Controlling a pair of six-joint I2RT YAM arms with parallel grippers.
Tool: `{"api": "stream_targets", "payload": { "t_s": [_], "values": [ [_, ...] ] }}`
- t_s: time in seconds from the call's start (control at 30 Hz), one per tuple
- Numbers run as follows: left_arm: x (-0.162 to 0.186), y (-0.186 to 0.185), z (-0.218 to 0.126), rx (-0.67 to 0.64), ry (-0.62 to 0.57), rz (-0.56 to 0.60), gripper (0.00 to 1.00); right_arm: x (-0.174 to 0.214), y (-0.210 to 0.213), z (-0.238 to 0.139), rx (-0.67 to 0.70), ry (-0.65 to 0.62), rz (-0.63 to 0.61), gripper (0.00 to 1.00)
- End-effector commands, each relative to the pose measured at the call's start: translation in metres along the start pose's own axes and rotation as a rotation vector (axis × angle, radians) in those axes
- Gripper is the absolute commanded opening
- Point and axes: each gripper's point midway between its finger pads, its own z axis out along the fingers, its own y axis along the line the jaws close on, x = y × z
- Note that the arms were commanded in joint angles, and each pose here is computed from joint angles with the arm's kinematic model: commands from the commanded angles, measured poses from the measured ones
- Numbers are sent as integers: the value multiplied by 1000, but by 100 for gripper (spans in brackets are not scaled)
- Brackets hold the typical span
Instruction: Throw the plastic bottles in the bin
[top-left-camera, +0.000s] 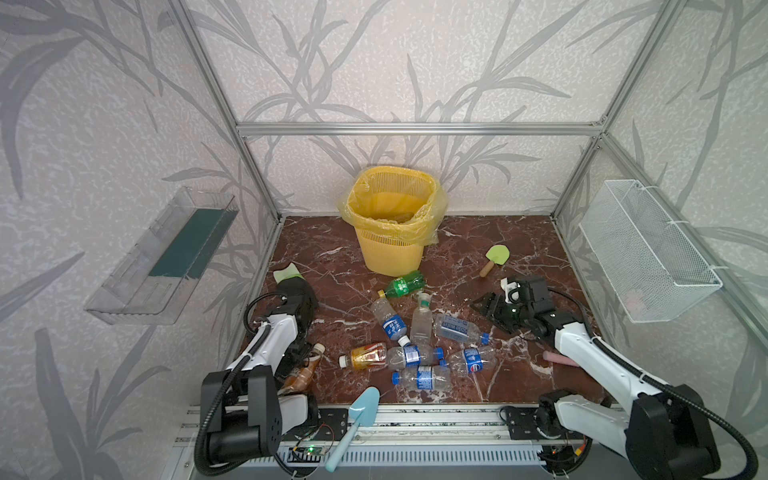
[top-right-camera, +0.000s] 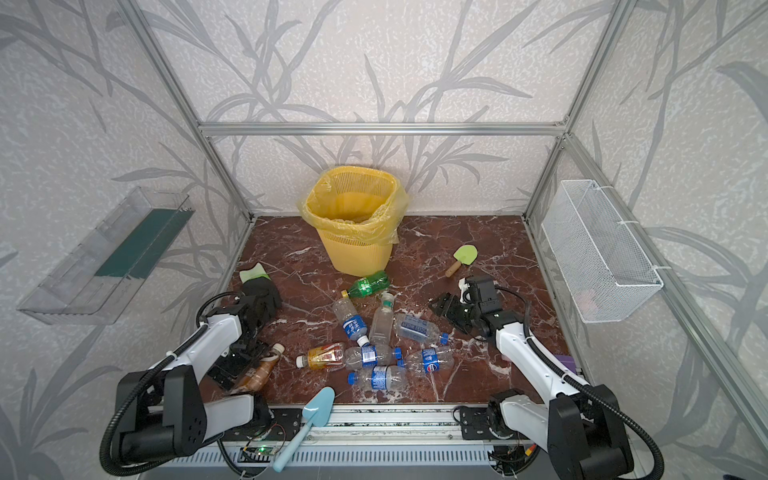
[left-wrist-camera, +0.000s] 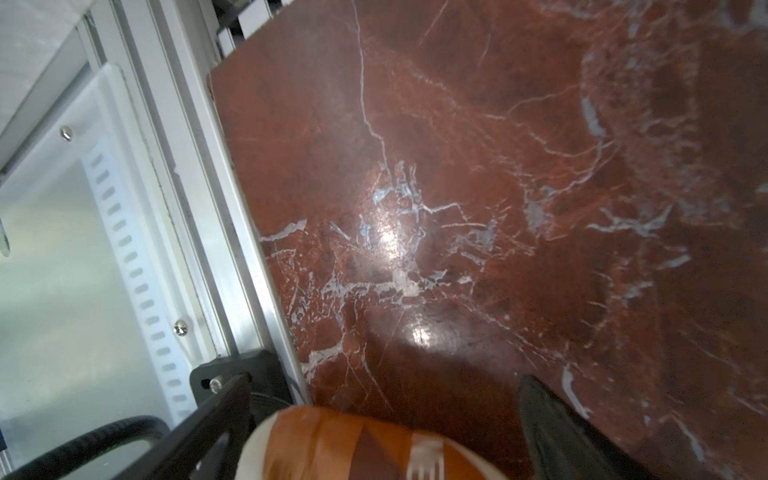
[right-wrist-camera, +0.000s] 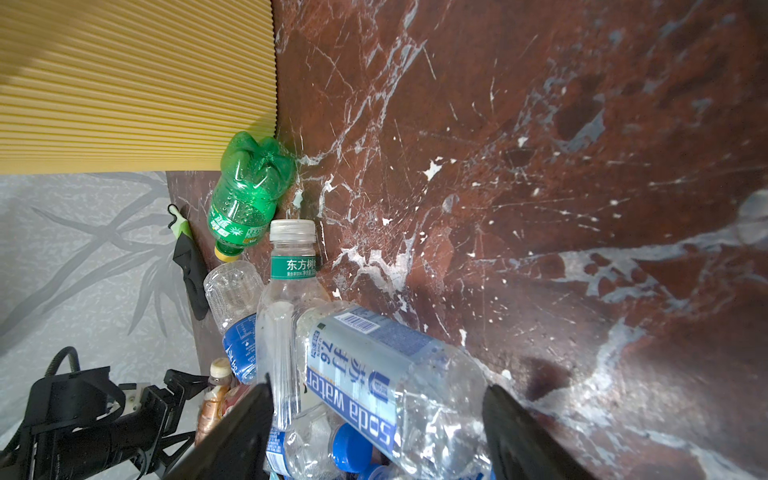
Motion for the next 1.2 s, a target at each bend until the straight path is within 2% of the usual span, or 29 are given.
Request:
{"api": "stream_targets", "payload": {
  "t_s": [0.0, 0.13, 0.23, 0.43, 0.5, 0.77, 1.17],
  "values": [
    [9, -3, 6, 24, 47, -52, 100, 4, -2, 0, 3, 11, -9, 79],
    [21, -16, 12, 88, 113, -65, 100, 5, -3, 0, 8, 9, -9, 79],
    [20, -22, 2, 109, 138, -39, 99, 5, -4, -1, 14, 5, -8, 79],
    [37, -49, -13, 296, 242, -77, 99, 6, -7, -2, 22, 3, -6, 79],
    [37, -52, -19, 329, 244, -79, 98, 5, -6, -3, 23, -3, -5, 79],
    [46, -70, -56, 533, 293, -14, 99, 3, -5, -6, 27, -9, -6, 79],
    [79, -59, -68, 566, 327, 136, 99, 6, -6, -6, 36, -4, -8, 79]
  ]
}}
